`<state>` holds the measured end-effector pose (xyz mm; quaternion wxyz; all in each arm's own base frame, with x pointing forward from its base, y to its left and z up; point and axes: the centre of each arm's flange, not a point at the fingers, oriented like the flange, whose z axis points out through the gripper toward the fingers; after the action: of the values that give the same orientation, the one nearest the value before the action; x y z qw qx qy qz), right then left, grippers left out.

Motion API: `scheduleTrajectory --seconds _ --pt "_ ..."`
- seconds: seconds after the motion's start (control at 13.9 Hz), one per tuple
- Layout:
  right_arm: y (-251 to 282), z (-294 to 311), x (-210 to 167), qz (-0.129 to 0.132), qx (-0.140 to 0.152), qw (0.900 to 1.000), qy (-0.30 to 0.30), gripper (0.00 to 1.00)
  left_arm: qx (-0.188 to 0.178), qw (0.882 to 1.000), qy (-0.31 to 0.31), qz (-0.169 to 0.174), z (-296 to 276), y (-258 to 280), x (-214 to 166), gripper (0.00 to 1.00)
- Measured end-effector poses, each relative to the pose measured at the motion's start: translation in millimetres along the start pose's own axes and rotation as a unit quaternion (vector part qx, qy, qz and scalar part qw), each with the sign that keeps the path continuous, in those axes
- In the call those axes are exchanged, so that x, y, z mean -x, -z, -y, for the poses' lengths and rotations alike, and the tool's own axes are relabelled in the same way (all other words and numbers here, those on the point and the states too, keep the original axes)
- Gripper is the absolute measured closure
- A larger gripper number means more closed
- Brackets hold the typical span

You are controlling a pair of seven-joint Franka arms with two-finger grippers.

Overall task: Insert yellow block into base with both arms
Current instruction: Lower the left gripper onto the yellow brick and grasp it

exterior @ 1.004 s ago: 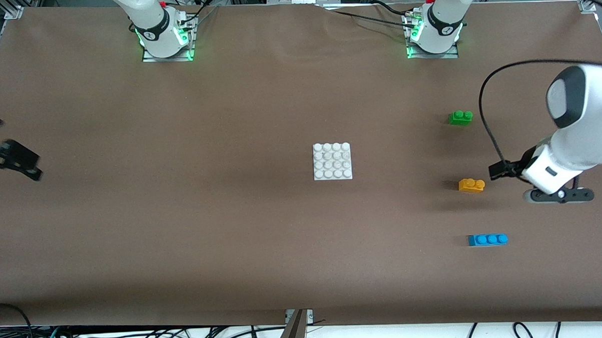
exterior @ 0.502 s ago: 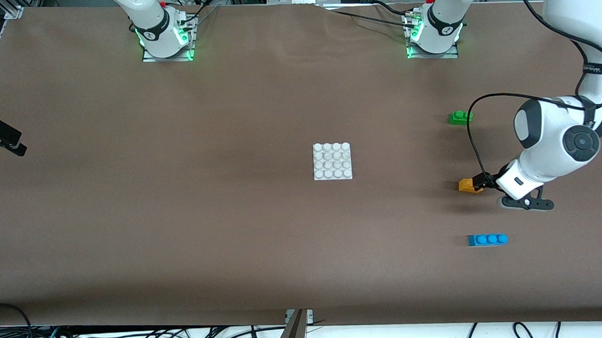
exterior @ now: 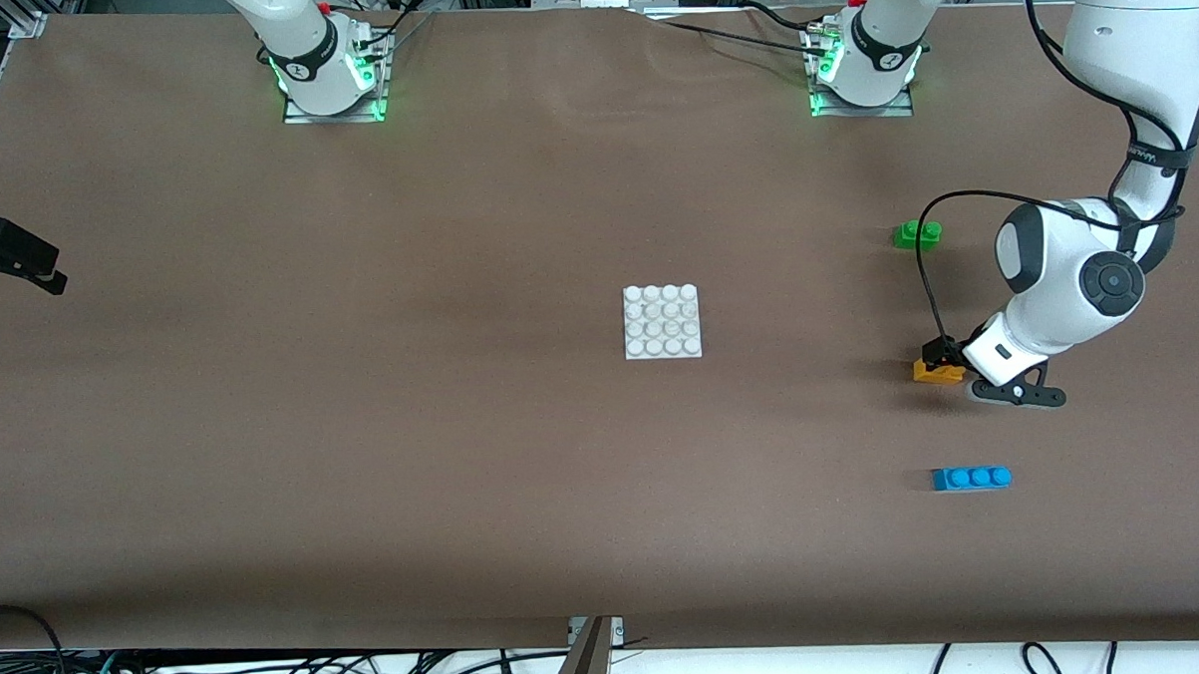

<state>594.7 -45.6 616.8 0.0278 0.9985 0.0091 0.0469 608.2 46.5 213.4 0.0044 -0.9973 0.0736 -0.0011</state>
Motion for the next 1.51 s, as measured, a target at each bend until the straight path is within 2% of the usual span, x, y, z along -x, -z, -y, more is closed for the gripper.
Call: scheduleTrajectory --seconds 0.57,1.36,1.43,1.51 --pt "-14.1 0.8 -1.1 0.014 -0.001 1.000 0.001 0.00 0.003 1.000 -0.007 0.002 -4.0 -9.0 0.8 0.00" --pt "-14.2 1.1 -1.1 0.014 0.000 1.000 0.001 0.00 0.012 1.000 -0.015 0.004 -18.2 -38.4 6.2 0.00" --pt "-14.2 1.1 -1.1 0.014 0.000 1.000 0.001 0.00 0.012 1.000 -0.015 0.004 -17.8 -38.7 6.4 0.07" --pt "-14.2 1.1 -1.1 0.014 0.000 1.000 0.001 0.00 0.012 1.000 -0.015 0.004 -17.4 -38.7 6.4 0.19"
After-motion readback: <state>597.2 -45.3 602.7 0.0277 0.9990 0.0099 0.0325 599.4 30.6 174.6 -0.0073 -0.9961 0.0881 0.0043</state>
